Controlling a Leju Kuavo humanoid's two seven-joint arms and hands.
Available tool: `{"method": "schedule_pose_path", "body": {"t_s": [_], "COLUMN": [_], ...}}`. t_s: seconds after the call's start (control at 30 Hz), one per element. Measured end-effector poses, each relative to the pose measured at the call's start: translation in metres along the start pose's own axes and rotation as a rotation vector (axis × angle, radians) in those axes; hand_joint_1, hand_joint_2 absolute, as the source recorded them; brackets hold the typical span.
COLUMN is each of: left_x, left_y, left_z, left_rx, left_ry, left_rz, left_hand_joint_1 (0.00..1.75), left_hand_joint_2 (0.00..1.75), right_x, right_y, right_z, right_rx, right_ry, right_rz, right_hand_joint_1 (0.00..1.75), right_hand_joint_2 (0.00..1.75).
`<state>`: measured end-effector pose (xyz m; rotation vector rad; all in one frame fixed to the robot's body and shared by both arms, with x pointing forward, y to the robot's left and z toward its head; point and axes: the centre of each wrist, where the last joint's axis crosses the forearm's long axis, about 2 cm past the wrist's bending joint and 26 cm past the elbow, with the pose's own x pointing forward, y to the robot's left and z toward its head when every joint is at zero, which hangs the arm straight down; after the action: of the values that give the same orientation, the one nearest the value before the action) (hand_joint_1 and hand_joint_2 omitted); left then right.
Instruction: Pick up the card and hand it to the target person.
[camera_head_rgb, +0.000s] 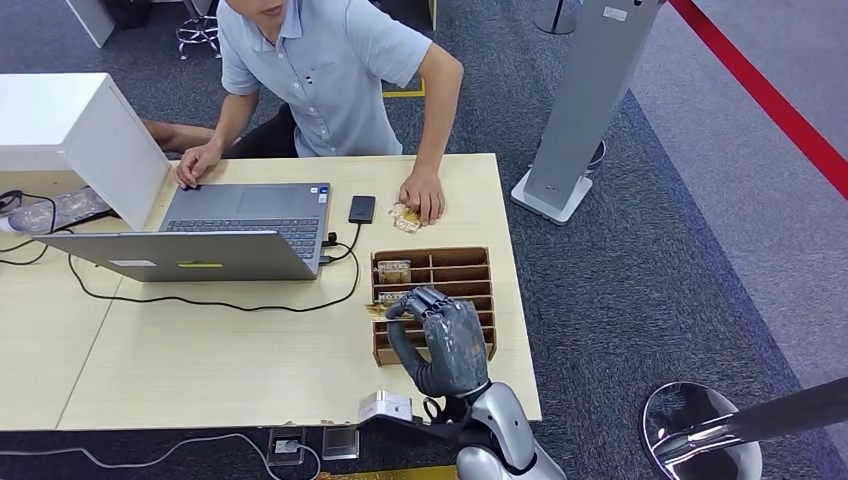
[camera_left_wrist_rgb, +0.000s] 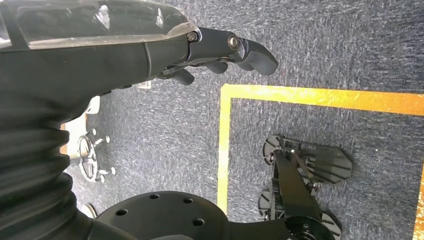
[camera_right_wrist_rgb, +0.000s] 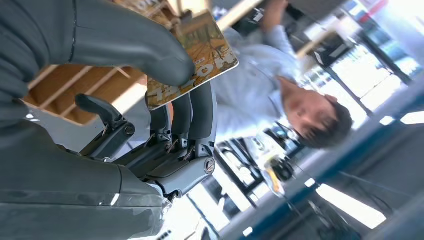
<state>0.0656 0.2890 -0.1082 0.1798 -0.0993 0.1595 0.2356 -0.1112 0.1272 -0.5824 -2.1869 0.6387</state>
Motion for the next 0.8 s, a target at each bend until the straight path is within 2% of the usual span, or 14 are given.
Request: {"method": "schedule_pose_path", "body": {"t_s": [0.13,0.4,0.5,0.63,0.8], "left_x": [0.001,0.001,0.001,0.003,0.003], "left_y": [0.003,0.003,0.002,0.006,0.007], "left_z": [-0.001,-0.001,0.0,-0.001,-0.001], "left_rx": [0.001,-0.013,-0.015,-0.007,-0.011], "left_ry": [0.004,0.0,0.0,-0.062,-0.067], "left_rz": [-0.013,-0.082,-0.102,-0.104,-0.145], "left_hand_joint_1": [0.0,0.0,0.0,0.0,0.0], "left_hand_joint_2": [1.75,1.75,1.75,1.75,1.75], "right_x": [-0.007,-0.037,-0.045,-0.043,-0.047], "right_y": [0.019,0.04,0.041,0.031,0.022], "right_z": [-0.014,-0.093,-0.124,-0.162,-0.178], "right_rx": [0.163,0.335,0.385,0.365,0.356], "right_ry": [0.081,0.195,0.243,0.252,0.318], "right_rz": [-0.009,0.114,0.19,0.266,0.348], "right_hand_joint_1": [1.75,1.75,1.75,1.75,1.75], "right_hand_joint_2": [1.75,1.75,1.75,1.75,1.75]}}
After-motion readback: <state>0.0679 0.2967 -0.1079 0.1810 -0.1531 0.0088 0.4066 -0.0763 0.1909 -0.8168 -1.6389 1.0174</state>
